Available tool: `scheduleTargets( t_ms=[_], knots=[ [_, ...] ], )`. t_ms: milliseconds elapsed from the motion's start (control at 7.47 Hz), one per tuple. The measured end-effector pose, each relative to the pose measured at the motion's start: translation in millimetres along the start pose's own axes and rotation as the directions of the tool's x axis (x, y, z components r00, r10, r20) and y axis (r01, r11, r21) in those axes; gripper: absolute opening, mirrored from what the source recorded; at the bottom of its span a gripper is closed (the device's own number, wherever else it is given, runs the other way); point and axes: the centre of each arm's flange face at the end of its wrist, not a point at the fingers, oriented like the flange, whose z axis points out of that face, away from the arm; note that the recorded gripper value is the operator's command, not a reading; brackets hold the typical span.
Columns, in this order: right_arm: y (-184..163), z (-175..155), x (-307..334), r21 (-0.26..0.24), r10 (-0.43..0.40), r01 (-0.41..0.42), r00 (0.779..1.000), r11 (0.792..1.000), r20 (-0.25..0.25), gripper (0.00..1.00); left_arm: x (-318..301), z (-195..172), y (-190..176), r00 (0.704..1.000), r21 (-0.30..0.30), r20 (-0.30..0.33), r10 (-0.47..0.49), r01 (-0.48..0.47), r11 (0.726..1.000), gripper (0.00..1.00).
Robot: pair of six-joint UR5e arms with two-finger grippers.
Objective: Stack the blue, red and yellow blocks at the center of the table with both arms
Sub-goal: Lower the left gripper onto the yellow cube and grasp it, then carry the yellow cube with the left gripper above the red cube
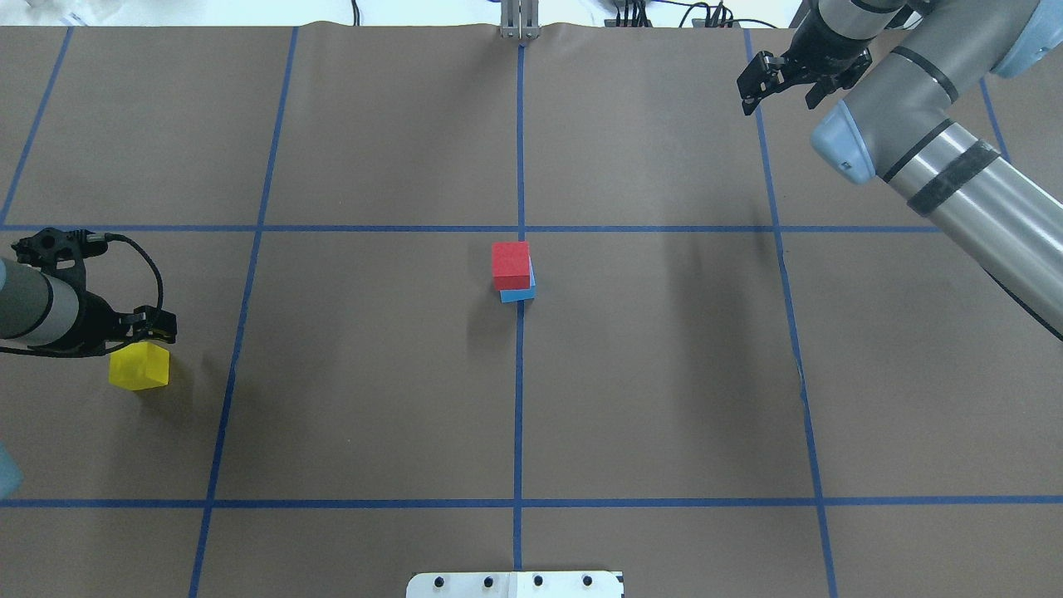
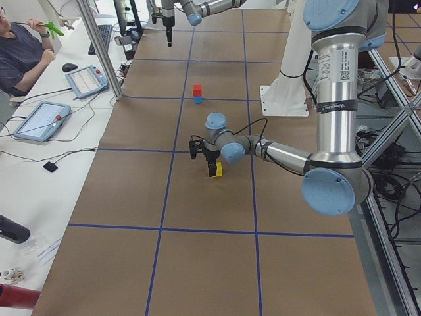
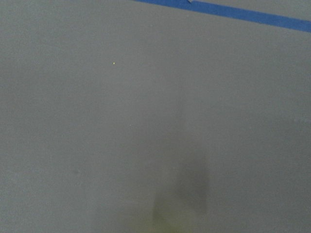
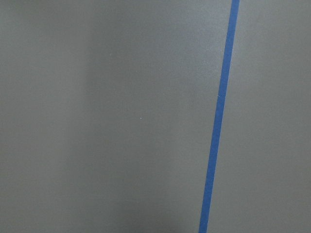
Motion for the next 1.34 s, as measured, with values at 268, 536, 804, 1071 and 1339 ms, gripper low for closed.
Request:
scheduleTargets(
  t_ms=[268,536,804,1071,1339],
  knots=[
    [-0.3,-1.4,1.3,0.001,0.001,-0.001,1.0,1.0,0.001,1.0,3.0,-0.5,10.3,1.0,-0.012,-0.005,0.014,-0.014,1.0,0.0],
    [-0.8,-3.6,3.3,-0.001,0.004,-0.004,1.0,1.0,0.007,1.0,-0.1,-27.3,25.4,0.999,-0.021,-0.027,0.023,-0.024,0.999,0.0],
    [-1.5,-7.4,6.4,-0.006,0.01,-0.01,1.0,1.0,0.021,1.0,11.9,-82.0,28.6,0.999,-0.077,-0.042,-0.001,-0.003,0.997,0.0],
    [-3.3,-12.6,10.4,-0.008,0.018,-0.018,0.999,1.0,0.033,1.0,73.8,-145.2,-2.7,1.0,-0.079,-0.013,0.005,-0.006,0.997,0.0],
    [-5.1,-17.3,14.9,-0.009,0.026,-0.025,0.999,1.0,0.041,1.0,177.8,-200.2,-53.1,0.999,-0.054,-0.004,0.05,-0.05,0.997,0.0]
  ],
)
